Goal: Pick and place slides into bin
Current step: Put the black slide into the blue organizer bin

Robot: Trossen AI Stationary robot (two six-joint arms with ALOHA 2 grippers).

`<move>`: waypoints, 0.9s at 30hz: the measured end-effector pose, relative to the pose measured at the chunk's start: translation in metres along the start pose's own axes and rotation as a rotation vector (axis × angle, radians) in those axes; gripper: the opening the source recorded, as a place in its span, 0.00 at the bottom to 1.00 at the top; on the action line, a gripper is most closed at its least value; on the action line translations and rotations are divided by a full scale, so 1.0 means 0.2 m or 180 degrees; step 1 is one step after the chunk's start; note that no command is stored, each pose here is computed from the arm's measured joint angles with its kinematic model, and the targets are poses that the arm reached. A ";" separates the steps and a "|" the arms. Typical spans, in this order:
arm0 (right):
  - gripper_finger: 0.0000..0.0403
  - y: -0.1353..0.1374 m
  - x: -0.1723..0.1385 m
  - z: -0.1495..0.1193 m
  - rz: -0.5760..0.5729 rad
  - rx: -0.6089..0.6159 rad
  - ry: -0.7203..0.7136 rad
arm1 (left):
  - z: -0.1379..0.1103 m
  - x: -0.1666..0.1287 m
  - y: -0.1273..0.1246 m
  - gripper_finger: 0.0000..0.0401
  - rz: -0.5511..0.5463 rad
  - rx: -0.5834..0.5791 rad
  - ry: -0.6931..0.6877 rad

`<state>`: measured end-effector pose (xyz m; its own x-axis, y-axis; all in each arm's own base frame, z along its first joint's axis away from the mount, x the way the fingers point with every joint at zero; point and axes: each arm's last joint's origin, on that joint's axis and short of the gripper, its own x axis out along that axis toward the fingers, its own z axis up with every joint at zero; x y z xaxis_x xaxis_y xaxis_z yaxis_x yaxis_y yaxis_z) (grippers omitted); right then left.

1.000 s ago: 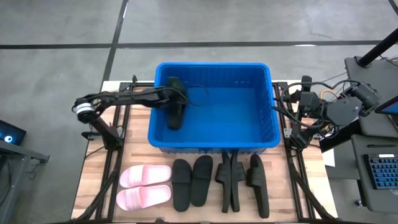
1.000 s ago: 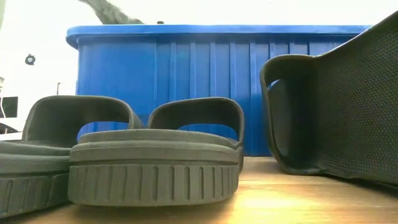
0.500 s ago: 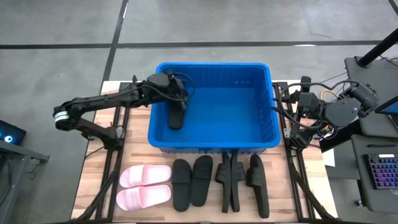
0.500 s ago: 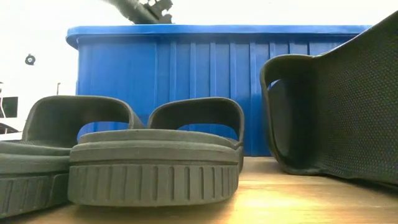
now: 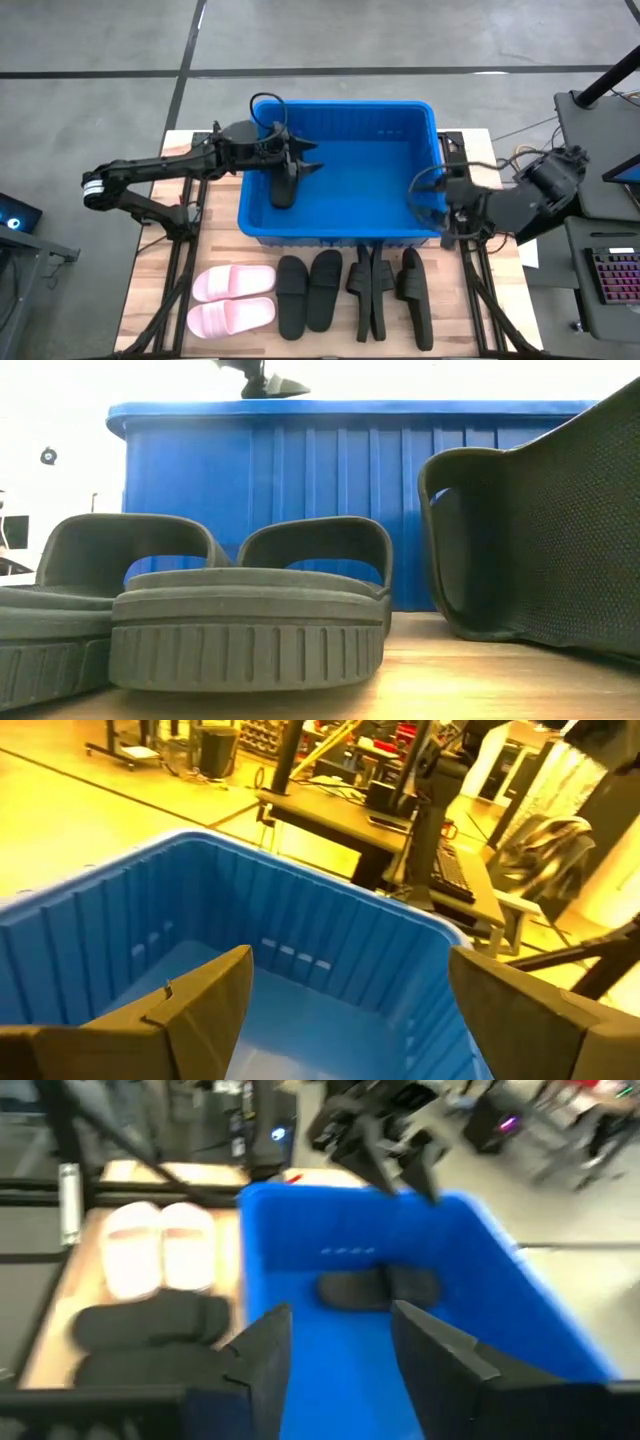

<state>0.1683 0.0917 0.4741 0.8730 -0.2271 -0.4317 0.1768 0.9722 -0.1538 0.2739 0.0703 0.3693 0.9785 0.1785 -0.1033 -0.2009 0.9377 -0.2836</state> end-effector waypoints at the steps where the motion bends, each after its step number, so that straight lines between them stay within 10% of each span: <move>1: 0.44 0.02 0.02 0.00 0.0066 0.0038 0.0053 | 0.00 0.00 -0.01 0.80 -0.0021 -0.0003 0.0015; 14: 0.59 0.34 0.28 -0.12 0.1128 0.0534 0.1580 | -0.01 -0.05 -0.05 0.80 -0.0150 0.0029 0.0047; 20: 0.54 0.47 0.36 -0.27 0.0847 0.0593 0.2713 | 0.00 -0.07 -0.05 0.80 -0.0159 0.0032 0.0026; 27: 0.50 0.67 0.37 -0.38 0.0732 0.0271 0.2960 | 0.00 -0.07 -0.05 0.80 -0.0160 0.0029 0.0031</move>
<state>0.2229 0.2009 0.3538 0.1871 0.0502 -0.9811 0.1105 0.9913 0.0718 0.2628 0.0586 0.3726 0.9869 0.1282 -0.0984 -0.1511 0.9480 -0.2800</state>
